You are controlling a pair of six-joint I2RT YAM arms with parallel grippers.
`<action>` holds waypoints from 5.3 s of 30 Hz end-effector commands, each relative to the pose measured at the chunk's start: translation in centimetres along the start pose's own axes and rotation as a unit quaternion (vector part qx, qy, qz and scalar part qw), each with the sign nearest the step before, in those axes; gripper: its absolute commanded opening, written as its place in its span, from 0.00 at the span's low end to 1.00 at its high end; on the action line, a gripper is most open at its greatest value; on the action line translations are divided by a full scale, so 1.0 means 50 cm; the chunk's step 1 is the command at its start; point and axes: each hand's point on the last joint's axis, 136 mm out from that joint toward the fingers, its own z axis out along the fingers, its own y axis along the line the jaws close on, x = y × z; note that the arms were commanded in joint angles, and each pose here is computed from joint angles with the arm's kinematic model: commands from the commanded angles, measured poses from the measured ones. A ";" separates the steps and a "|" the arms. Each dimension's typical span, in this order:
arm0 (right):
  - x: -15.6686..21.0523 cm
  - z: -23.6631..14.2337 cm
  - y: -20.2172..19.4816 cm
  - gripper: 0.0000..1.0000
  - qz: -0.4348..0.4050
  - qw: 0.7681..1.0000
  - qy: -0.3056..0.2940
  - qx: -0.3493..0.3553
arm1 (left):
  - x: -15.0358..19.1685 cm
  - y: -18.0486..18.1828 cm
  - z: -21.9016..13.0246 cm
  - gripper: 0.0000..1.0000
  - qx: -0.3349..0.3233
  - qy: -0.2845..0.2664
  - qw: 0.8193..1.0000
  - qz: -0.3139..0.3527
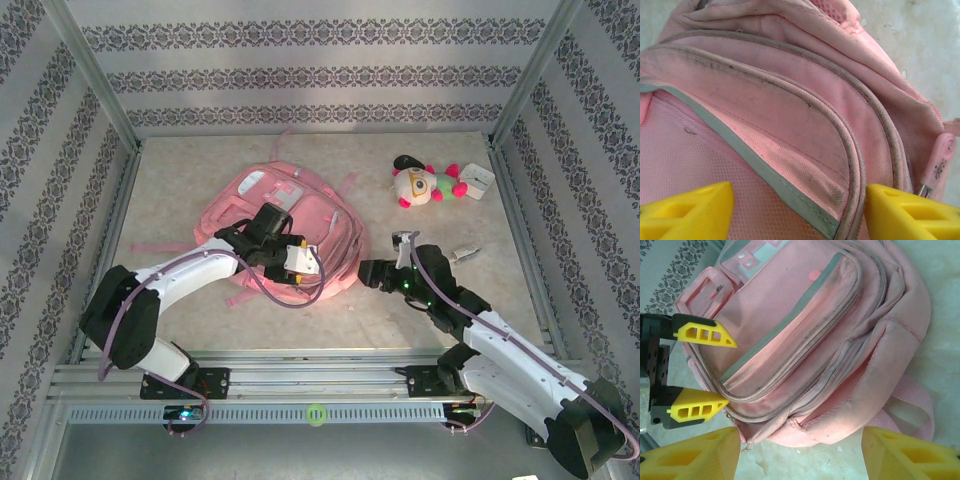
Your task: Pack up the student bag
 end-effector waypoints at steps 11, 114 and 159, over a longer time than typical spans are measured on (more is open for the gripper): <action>0.057 0.014 0.043 0.64 -0.091 0.995 0.035 -0.020 | 0.000 0.068 -0.007 0.10 -0.094 -0.014 0.994 -0.050; 0.047 0.112 0.095 0.02 -0.083 0.979 0.115 0.147 | -0.089 0.057 -0.093 0.01 -0.002 -0.157 0.940 -0.304; 0.166 0.112 0.167 0.00 -0.005 0.983 0.171 -0.067 | -0.036 -0.046 -0.106 0.79 -0.082 -0.014 0.980 -0.181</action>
